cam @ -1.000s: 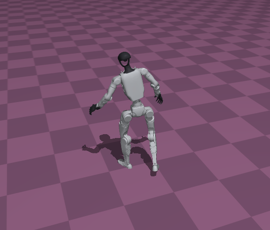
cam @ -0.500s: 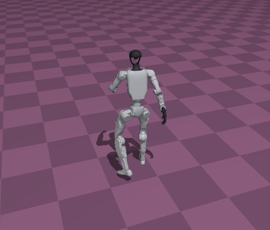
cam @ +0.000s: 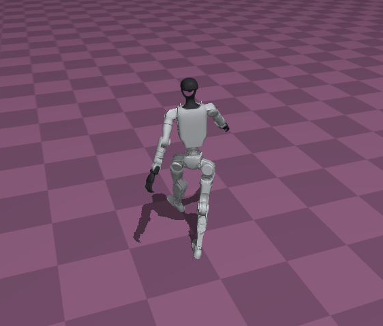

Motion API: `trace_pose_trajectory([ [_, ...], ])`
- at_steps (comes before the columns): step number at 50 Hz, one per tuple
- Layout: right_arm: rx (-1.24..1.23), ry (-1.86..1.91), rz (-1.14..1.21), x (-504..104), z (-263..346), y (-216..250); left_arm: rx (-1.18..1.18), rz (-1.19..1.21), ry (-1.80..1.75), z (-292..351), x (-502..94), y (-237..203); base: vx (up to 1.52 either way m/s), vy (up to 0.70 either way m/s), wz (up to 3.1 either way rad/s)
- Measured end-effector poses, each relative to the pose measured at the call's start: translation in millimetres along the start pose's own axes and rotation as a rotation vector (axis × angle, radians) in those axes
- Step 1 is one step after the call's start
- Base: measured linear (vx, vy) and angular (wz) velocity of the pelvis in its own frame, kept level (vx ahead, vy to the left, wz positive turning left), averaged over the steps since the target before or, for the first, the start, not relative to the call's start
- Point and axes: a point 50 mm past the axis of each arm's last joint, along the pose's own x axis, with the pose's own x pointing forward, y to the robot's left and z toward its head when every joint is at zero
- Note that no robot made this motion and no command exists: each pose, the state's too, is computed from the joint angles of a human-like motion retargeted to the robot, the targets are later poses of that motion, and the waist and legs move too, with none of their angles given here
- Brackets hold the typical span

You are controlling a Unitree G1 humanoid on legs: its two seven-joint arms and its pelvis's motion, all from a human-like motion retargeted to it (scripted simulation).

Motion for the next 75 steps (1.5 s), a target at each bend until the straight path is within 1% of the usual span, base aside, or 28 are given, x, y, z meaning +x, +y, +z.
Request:
trace_pose_trajectory([
  [5,0.054,-0.296,-0.009,3.4,103.3,1.2,-0.050,-0.064,-0.044,11.2,-2.5,-19.5,0.65,0.23,-1.10],
  [9,0.095,-0.526,0.058,-20.1,168.1,32.6,-0.043,-0.090,-0.091,29.9,-4.6,-35.0,0.76,0.27,-0.86],
  [12,0.107,-0.645,0.157,-42.6,188.1,60.2,0.081,-0.149,-0.188,63.0,-8.4,-48.1,0.73,0.27,0.11],
  [14,0.099,-0.665,0.230,-51.2,181.2,74.3,0.248,-0.178,-0.326,101.2,-15.5,-53.9,0.67,0.14,1.05],
  [15,0.095,-0.661,0.265,-53.9,173.4,79.9,0.353,-0.181,-0.413,123.0,-21.4,-56.0,0.61,0.32,1.29],
  [17,0.068,-0.587,0.301,-51.3,143.5,88.2,0.410,-0.139,-0.620,171.9,-42.0,-59.2,0.57,0.55,1.14],
  [20,0.037,-0.388,0.315,-41.5,82.5,92.0,0.285,-0.072,-0.976,242.5,-94.5,-55.6,0.58,0.41,1.32],
  [23,0.040,-0.116,0.287,-33.9,8.0,80.8,0.161,-0.044,-1.329,290.8,-161.9,-37.8,0.60,0.32,1.89],
  [25,0.078,0.075,0.242,-36.6,-42.7,67.8,0.159,0.010,-1.543,310.3,-206.0,-18.9,0.62,0.26,2.19],
  [28,0.193,0.340,0.117,-53.0,-110.9,43.8,0.201,0.182,-1.781,327.7,-257.3,12.1,0.61,0.20,2.31],
  [31,0.305,0.552,-0.042,-76.5,-163.6,18.3,0.163,0.322,-1.895,341.5,-291.4,36.7,0.60,0.14,2.29],
  [35,0.366,0.753,-0.205,-115.7,-217.0,-8.8,0.144,0.362,-1.937,361.2,-319.7,57.1,0.61,0.07,2.08],
  [41,0.383,0.864,-0.233,-157.3,-255.2,-27.5,0.223,0.393,-2.083,383.4,-384.0,71.2,0.58,-0.02,1.36],
  [45,0.433,0.858,-0.266,-175.3,-266.0,-35.8,0.216,0.353,-2.234,383.2,-430.5,64.6,0.62,-0.12,1.48],
  [48,0.511,0.889,-0.350,-200.5,-279.4,-40.1,0.245,0.258,-2.341,376.0,-451.9,36.5,0.76,-0.06,2.18],
  [50,0.557,0.941,-0.403,-221.7,-290.2,-38.1,0.325,0.185,-2.401,367.7,-459.7,11.5,0.81,-0.16,1.77],
  [53,0.595,1.059,-0.400,-248.3,-303.1,-22.0,0.545,0.092,-2.465,351.6,-466.6,-22.9,0.79,-0.15,0.60],
  [55,0.579,1.131,-0.320,-256.5,-306.1,-5.1,0.691,0.050,-2.459,344.0,-464.9,-38.3,0.71,-0.28,0.02],
  [58,0.477,1.142,-0.128,-248.8,-298.9,20.2,0.795,0.032,-2.335,346.2,-436.8,-49.6,0.61,-0.52,-0.12],
  [61,0.388,1.028,0.019,-224.5,-281.7,36.5,0.811,0.061,-2.124,355.6,-383.0,-53.5,0.61,-0.42,-0.65],
  [65,0.385,0.851,0.112,-193.9,-257.0,43.4,0.839,0.057,-1.782,356.0,-294.3,-47.4,0.63,-0.34,-1.26],
  [67,0.330,0.759,0.123,-177.9,-246.1,35.3,0.798,0.042,-1.630,349.4,-252.9,-38.6,0.64,-0.25,-1.64],
  [70,0.232,0.597,0.067,-147.2,-223.5,12.9,0.674,0.048,-1.419,330.9,-193.4,-23.4,0.62,-0.19,-1.72],
  [73,0.173,0.437,-0.015,-112.2,-191.4,-11.2,0.511,0.052,-1.191,301.1,-136.8,-12.0,0.59,-0.12,-1.80],
  [75,0.180,0.344,-0.064,-90.3,-166.6,-24.9,0.413,0.043,-1.023,275.4,-102.7,-8.5,0.58,-0.07,-1.91],
])
